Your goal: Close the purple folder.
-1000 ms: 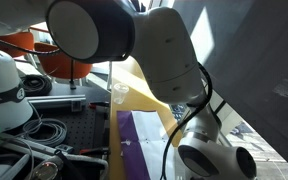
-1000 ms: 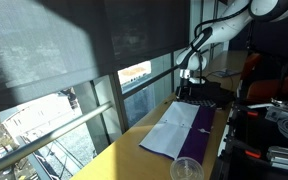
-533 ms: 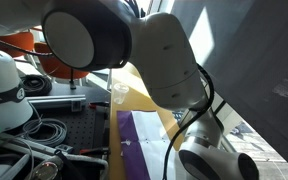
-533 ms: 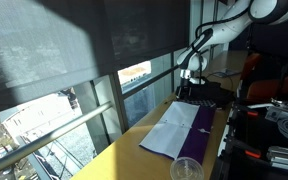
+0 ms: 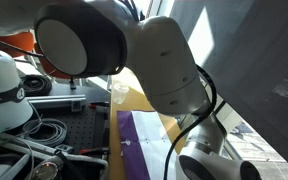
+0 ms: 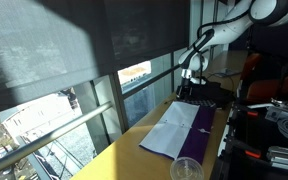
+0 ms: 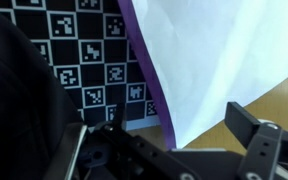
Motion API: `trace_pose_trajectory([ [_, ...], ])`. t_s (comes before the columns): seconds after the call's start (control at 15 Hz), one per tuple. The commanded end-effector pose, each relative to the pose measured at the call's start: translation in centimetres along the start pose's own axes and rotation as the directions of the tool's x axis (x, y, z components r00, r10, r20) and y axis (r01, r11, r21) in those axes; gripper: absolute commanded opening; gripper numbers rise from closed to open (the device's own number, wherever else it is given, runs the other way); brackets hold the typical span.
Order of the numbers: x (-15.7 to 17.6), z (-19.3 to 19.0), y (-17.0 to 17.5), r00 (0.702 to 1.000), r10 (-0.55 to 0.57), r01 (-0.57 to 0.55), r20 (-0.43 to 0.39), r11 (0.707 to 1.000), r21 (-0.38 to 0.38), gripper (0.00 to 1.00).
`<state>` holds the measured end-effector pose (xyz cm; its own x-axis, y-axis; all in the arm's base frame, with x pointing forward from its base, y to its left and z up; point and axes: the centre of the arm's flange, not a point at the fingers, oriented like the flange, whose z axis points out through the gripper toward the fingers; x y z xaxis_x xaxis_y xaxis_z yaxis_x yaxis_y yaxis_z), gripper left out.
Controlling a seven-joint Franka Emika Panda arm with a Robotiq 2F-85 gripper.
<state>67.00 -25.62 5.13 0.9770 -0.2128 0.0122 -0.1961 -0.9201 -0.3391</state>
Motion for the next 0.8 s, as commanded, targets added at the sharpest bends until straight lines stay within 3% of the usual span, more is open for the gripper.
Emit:
trace_pose_trajectory([
  [0.0, 0.4, 1.2, -0.3, 1.000, -0.009, 0.009, 0.003, 0.999, 0.037, 1.00],
  [0.2, 0.5, 1.7, -1.0, 1.000, -0.015, 0.015, 0.007, 0.998, 0.055, 1.00],
  [0.27, 0.6, 1.8, -1.3, 1.000, -0.013, 0.013, 0.005, 0.998, 0.059, 0.79],
  [0.73, 1.2, 2.1, -2.2, 1.000, -0.019, 0.019, 0.000, 0.997, 0.073, 0.27],
])
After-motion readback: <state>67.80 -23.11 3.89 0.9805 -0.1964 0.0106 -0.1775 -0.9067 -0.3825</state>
